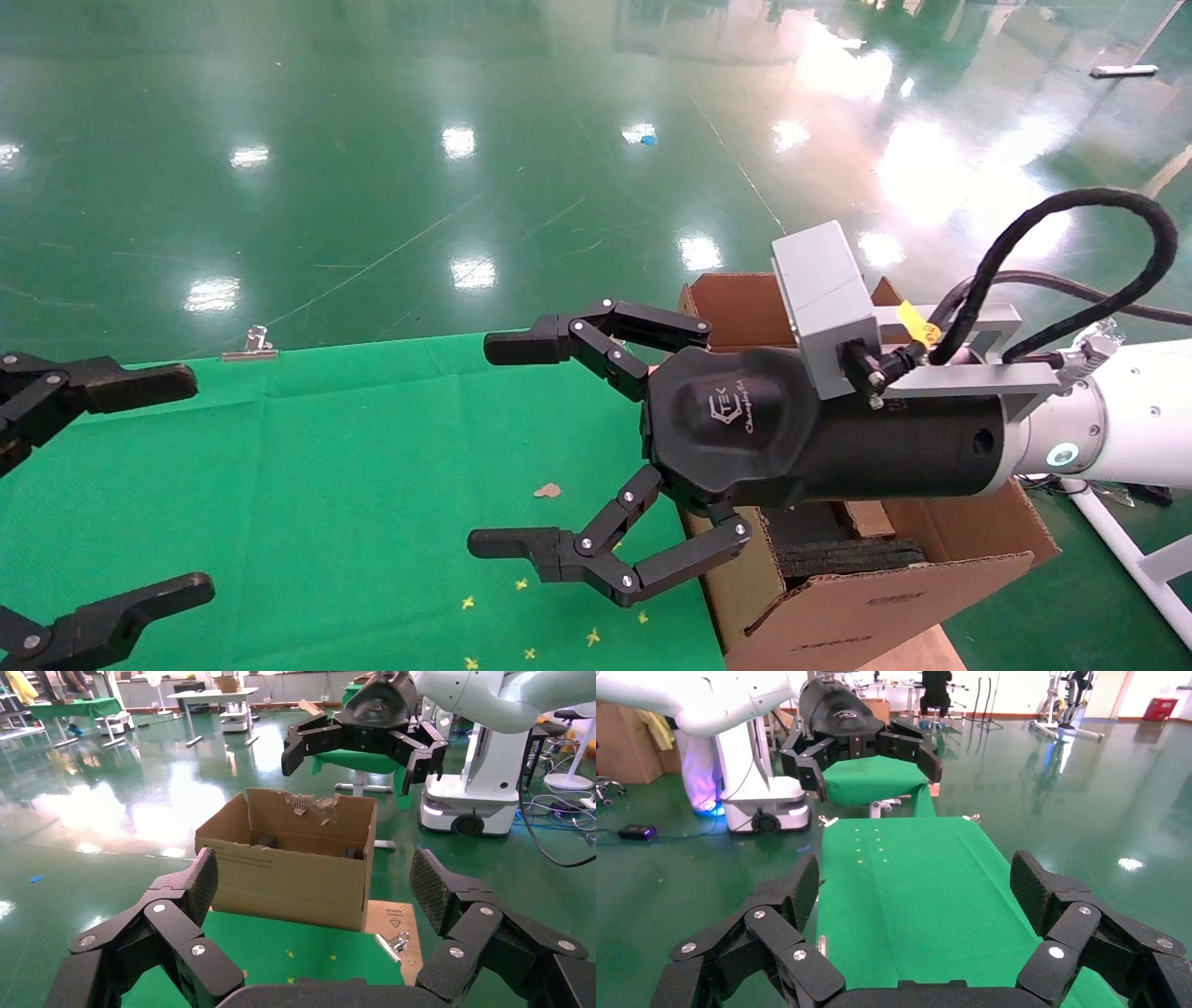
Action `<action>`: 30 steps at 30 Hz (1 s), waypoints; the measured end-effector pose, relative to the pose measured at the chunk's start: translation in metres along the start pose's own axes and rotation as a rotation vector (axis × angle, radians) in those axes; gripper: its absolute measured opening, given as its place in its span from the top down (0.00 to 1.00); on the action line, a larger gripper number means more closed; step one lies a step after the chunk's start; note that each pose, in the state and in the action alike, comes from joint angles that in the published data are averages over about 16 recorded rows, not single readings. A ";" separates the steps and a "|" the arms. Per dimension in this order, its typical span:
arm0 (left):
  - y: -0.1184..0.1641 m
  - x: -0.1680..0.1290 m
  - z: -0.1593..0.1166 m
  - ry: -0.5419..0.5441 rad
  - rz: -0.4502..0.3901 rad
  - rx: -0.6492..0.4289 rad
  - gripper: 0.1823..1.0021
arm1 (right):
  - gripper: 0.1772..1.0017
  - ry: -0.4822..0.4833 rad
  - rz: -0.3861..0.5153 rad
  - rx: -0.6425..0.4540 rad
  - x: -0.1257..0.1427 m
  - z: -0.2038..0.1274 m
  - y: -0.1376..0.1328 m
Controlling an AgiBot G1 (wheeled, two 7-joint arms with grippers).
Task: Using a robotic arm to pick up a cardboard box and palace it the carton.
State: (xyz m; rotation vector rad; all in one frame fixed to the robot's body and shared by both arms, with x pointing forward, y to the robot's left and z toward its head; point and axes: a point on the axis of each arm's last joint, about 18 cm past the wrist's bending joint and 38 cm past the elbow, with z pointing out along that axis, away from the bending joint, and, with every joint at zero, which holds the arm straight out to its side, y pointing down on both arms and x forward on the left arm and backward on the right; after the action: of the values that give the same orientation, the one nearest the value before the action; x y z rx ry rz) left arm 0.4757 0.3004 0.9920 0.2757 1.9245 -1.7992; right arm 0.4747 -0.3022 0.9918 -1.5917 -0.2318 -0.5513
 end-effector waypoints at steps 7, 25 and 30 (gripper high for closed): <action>0.000 0.000 0.000 0.000 0.000 0.000 0.00 | 0.00 0.000 0.000 -0.002 0.000 0.000 0.000; 0.000 0.000 0.000 0.000 0.000 0.000 0.00 | 0.00 0.001 0.002 -0.005 0.001 0.000 0.000; 0.000 0.000 0.000 0.000 0.000 0.000 0.00 | 0.00 0.001 0.002 -0.005 0.001 0.000 0.000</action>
State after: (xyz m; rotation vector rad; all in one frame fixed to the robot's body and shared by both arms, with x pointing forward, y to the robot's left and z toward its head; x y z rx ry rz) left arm 0.4757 0.3004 0.9920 0.2757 1.9246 -1.7990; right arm 0.4755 -0.3021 0.9920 -1.5963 -0.2285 -0.5515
